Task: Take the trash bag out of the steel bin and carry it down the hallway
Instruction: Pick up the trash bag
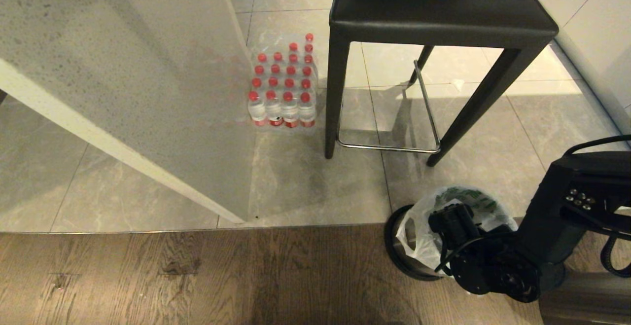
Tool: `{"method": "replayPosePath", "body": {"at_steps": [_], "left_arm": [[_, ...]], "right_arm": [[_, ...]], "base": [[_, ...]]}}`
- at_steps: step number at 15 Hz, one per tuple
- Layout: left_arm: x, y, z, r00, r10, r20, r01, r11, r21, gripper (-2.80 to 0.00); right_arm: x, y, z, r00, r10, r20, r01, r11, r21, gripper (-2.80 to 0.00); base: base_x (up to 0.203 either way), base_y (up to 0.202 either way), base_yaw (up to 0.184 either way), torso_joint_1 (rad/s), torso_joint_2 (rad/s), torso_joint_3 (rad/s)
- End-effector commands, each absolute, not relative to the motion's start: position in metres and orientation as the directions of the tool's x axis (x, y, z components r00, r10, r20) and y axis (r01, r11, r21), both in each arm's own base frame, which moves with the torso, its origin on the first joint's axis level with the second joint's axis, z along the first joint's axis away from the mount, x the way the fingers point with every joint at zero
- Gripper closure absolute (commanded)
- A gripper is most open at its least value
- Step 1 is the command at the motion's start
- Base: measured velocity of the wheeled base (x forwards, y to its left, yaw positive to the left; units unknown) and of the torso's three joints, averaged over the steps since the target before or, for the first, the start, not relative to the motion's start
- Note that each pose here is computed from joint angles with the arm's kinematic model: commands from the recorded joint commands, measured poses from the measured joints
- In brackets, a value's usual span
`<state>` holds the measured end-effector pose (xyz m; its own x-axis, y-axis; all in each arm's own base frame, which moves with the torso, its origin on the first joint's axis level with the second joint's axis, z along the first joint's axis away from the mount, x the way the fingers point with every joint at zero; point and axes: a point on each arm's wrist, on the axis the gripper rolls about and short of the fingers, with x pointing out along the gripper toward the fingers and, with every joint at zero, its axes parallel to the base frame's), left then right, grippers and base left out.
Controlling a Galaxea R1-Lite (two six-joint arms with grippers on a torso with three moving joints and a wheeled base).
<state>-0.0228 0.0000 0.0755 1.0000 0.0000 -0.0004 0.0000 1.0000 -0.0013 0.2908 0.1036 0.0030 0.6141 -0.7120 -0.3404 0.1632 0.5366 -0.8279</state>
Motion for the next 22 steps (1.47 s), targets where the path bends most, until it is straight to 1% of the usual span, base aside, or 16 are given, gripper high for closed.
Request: {"method": "replayPosePath", "body": {"at_steps": [1,15,16,22], "left_arm": [[-0.0228,0.0000,0.0755,1.000,0.000,0.000,0.000,1.000,-0.002,0.00],[-0.0228,0.0000,0.0755,1.000,0.000,0.000,0.000,1.000,-0.002,0.00],[-0.0228,0.0000,0.0755,1.000,0.000,0.000,0.000,1.000,-0.002,0.00],[-0.0228,0.0000,0.0755,1.000,0.000,0.000,0.000,1.000,-0.002,0.00]], "right_arm": [[0.2948,0.1054,0.0018,0.618,-0.711,-0.335,0.175,0.540,-0.823,0.00],[0.2948,0.1028,-0.0027,0.605,-0.720,-0.340,0.154,0.525,-0.837,0.00],[0.2946,0.1027,-0.0029,0.604,-0.720,-0.341,0.151,0.524,-0.838,-2.80],[0.2976,0.1040,-0.0014,0.609,-0.719,-0.335,0.167,0.529,-0.832,-2.80]], "base": [[0.000,0.000,0.000,0.000,0.00,0.000],[0.000,0.000,0.000,0.000,0.00,0.000],[0.000,0.000,0.000,0.000,0.00,0.000],[0.000,0.000,0.000,0.000,0.00,0.000]]}}
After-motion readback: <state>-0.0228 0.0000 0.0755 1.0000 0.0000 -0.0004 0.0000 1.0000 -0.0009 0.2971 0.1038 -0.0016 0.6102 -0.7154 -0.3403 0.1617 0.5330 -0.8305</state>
